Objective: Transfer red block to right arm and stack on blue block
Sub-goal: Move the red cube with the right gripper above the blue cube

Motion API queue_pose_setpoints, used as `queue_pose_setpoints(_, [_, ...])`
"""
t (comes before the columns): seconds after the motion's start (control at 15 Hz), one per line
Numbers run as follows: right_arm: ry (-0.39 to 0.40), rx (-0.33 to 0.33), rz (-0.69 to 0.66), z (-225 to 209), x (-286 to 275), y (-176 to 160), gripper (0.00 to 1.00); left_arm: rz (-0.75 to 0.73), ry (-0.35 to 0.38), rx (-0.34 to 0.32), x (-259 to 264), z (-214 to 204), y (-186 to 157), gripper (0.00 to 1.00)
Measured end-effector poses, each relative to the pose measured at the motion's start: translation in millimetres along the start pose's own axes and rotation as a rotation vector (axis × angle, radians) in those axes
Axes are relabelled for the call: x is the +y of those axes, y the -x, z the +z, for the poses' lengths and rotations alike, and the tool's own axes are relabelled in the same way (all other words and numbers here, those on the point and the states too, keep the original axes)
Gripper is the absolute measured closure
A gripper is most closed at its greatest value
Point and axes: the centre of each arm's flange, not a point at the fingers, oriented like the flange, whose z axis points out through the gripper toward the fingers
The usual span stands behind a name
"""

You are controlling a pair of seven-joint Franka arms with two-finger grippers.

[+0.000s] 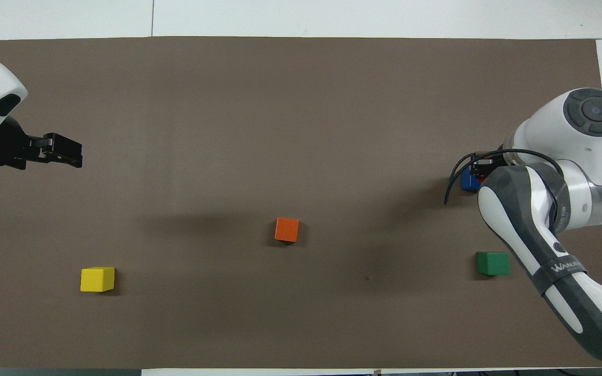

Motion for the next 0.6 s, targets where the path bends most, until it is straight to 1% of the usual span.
queue_pose_setpoints(0.27, [-0.003, 0.008, 0.051, 18.9, -8.4, -5.1, 0.42, 0.001, 0.0, 0.002, 0.4, -1.0, 0.2, 0.0])
queue_pose_setpoints(0.4, [-0.004, 0.01, 0.054, 25.9, -10.4, -6.4, 0.42, 0.002, 0.0, 0.01, 1.0, -5.2, 1.8, 0.0])
queue_pose_setpoints(0.6, [-0.005, 0.017, 0.054, 25.7, -10.3, -6.4, 0.42, -0.003, -0.002, 0.022, -1.4, -12.6, 5.4, 0.0])
